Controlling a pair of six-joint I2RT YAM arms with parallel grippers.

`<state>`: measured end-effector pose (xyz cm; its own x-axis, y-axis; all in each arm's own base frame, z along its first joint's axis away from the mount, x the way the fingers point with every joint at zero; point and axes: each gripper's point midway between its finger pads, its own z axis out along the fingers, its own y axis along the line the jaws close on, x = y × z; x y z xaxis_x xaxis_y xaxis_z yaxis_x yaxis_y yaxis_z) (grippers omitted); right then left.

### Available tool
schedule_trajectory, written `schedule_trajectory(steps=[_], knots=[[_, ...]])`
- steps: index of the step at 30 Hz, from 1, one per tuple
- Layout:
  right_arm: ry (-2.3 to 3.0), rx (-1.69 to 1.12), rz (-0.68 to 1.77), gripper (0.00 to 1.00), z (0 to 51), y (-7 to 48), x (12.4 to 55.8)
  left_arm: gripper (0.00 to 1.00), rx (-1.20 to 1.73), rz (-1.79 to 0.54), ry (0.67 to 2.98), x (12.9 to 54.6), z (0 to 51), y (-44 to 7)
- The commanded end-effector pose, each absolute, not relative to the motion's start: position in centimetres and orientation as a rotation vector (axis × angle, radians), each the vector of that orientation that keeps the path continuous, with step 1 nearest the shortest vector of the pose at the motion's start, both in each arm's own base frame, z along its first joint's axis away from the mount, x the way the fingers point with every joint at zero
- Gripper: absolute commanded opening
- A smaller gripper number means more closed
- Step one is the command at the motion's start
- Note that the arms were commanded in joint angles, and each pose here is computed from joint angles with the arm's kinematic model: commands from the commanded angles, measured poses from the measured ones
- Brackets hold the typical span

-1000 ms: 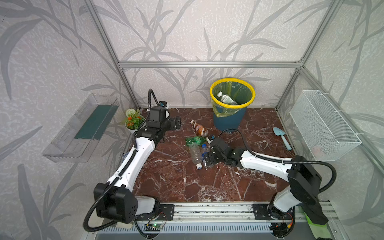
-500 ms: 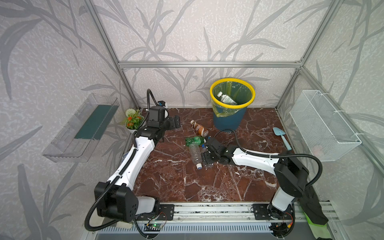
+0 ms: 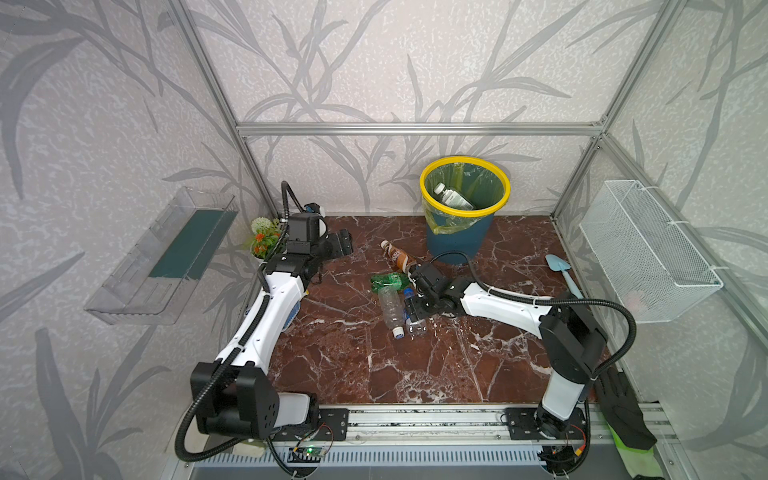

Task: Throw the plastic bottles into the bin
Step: 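Close the right gripper around the blue-capped Pepsi bottle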

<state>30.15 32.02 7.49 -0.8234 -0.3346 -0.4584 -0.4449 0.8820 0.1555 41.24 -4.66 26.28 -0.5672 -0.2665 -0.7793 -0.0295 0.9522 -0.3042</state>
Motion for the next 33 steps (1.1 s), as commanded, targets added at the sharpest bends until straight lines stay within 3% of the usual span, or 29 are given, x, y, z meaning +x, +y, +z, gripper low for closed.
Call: schedule_trajectory(steps=[1,18,24,33], knots=[[2.640,-0.598,0.310,0.79,7.7,31.4,29.9,0.93,-0.214,-0.330,2.135,41.2,26.6,-4.7],[2.672,-0.588,0.164,0.79,5.5,28.6,30.7,0.92,-0.227,-0.364,2.223,42.3,23.2,-5.3],[2.635,-0.554,0.185,0.84,6.7,28.4,31.5,0.92,-0.232,-0.366,2.234,42.6,22.6,-5.4],[2.536,-0.772,0.167,0.93,7.5,29.0,31.9,0.91,-0.235,-0.388,2.234,42.7,22.5,-5.6]])
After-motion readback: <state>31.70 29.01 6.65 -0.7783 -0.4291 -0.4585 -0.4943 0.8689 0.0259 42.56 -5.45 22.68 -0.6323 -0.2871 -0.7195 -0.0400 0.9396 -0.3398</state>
